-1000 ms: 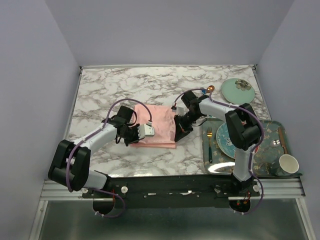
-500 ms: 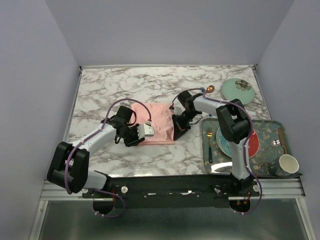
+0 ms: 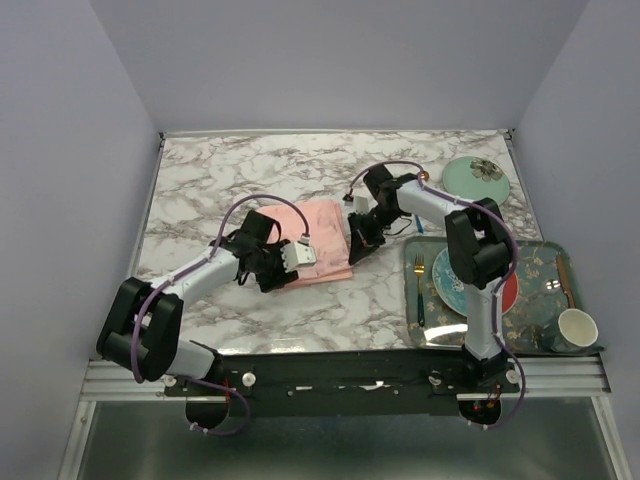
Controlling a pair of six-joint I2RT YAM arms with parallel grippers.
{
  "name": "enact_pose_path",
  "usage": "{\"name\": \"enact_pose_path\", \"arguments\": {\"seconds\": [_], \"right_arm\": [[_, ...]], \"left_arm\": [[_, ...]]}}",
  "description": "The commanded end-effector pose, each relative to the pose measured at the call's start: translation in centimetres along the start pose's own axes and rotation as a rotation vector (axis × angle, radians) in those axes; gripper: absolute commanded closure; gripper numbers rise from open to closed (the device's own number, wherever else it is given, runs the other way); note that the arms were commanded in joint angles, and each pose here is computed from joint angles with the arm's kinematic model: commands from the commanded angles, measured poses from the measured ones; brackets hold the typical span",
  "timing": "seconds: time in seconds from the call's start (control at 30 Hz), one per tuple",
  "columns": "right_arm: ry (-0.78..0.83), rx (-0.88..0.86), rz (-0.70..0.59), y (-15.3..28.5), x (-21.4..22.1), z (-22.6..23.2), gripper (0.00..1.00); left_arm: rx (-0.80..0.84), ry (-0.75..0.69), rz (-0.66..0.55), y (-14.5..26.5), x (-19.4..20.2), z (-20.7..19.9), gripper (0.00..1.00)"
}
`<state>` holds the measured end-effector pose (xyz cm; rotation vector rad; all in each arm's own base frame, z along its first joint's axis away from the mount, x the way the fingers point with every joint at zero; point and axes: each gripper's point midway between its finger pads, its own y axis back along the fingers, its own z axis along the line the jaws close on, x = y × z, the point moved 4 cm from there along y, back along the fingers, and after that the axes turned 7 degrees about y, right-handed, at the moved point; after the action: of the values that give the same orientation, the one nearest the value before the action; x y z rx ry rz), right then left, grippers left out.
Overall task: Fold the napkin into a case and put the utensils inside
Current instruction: Smooth out the lower triangle-folded napkin at the center of the board.
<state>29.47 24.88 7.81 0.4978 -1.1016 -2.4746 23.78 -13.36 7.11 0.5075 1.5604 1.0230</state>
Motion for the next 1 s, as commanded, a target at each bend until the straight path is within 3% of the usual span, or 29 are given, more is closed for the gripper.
{"name": "enact_pose_path", "arguments": {"seconds": [0.0,0.5,0.97], "right_arm": [[-0.034,-0.069,0.019,0.4,0.8,1.5,0.99],[-0.061,-0.066,0.045,0.0,1.5,1.2,0.99],[-0.072,-0.056,0.045,0.0,1.3,0.7,0.98]], "left_arm": [[-0.132,-0.024,-0.094,-0.4,-3.1,1.2,0.37],[-0.185,-0.105,-0.094,-5.1,-7.8,-0.7,0.34],[-0.172,-0.124,-0.137,-5.1,-10.1,-0.9,0.36]]}}
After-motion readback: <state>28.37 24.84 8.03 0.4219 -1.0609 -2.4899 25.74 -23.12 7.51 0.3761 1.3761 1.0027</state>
